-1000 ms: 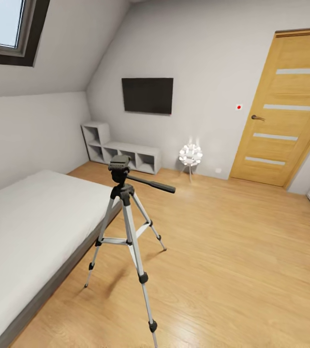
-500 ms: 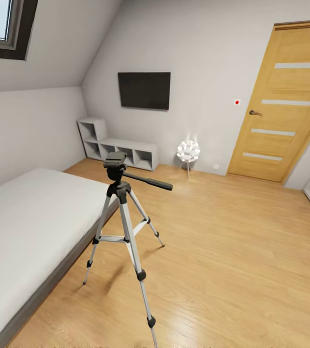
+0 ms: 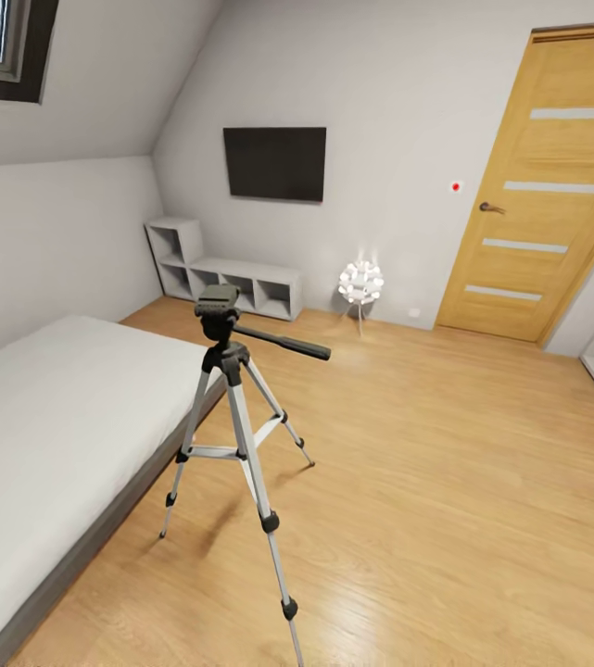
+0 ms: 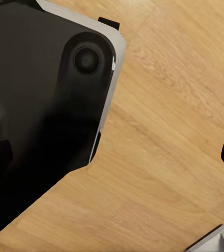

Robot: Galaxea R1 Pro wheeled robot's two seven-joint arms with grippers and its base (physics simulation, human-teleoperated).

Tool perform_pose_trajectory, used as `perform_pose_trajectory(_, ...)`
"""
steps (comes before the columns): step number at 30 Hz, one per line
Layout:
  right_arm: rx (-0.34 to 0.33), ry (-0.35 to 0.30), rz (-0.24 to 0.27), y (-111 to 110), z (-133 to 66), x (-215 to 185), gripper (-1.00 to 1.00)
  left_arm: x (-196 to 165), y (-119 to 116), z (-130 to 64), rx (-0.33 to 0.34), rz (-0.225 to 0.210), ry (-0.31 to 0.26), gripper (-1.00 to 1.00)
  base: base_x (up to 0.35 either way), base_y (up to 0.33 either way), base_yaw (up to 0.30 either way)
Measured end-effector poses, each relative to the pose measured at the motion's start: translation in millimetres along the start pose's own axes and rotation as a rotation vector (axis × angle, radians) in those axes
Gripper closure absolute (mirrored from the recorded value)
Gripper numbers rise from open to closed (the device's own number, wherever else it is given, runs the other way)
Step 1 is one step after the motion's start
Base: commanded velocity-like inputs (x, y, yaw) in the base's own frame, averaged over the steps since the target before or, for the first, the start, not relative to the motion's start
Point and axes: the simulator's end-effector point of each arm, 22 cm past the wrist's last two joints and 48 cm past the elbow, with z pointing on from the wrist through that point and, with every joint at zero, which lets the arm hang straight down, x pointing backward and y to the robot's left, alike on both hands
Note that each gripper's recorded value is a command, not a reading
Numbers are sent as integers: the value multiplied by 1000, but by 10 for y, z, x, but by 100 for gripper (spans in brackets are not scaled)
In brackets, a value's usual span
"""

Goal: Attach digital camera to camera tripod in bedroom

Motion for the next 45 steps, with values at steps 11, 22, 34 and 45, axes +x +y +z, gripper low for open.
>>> perform_pose_trajectory(11, 6, 16, 0, -32, 7, 67, -100, 60, 22, 14, -7, -8, 15, 100, 0, 0, 0)
perform_pose_trajectory(22, -1, 14, -1, -19, 7, 66, -100, 101, -7, 9, -4, -14, 23, 100, 0, 0, 0)
perform_pose_trajectory(34, 8, 27, -4, -33, 8, 87, -100, 121, 15, 10, -8, -18, 28, 100, 0, 0, 0)
perform_pose_trajectory(45, 62, -151, -26, -331, -41, -897, -100, 157, 25, 8, -12, -17, 35, 100, 0, 0, 0)
